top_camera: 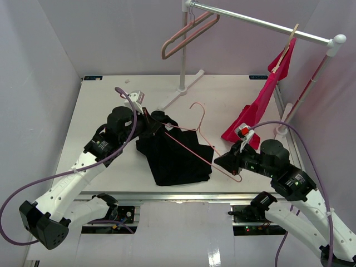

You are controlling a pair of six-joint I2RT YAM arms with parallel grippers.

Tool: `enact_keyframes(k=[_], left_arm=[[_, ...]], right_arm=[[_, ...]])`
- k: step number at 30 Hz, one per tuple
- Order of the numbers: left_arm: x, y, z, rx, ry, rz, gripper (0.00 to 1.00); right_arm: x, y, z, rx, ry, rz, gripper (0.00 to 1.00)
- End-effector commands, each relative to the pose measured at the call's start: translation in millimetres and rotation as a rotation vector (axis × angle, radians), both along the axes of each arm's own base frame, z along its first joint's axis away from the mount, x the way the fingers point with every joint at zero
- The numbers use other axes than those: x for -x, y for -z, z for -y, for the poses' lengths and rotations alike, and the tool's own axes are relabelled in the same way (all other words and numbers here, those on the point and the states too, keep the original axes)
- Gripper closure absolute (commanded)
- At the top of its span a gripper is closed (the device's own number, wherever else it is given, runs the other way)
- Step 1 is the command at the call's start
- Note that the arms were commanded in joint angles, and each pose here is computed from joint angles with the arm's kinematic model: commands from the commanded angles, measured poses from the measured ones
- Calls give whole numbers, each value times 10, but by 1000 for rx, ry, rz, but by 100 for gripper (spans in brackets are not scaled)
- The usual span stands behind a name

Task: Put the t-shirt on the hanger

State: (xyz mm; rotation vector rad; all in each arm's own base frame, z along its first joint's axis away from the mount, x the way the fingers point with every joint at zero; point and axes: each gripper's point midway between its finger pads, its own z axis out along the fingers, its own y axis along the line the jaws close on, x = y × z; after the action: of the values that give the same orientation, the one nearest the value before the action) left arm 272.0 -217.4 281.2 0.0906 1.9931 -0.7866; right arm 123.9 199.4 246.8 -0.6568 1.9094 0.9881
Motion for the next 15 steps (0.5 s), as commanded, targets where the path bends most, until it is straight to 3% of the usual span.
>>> enact_keyframes(k=[1,7,15], left_arm=[[104,-337,104,30,108,112,100],[167,-356,180,11,190,140,100],[443,-615,393,132,370,195,100]], right_arm=[[136,-256,-70,-45,-97,42,92],[21,-296,-246,-103,-122,69,92],[-252,-455,-459,-279,-82,182,92]])
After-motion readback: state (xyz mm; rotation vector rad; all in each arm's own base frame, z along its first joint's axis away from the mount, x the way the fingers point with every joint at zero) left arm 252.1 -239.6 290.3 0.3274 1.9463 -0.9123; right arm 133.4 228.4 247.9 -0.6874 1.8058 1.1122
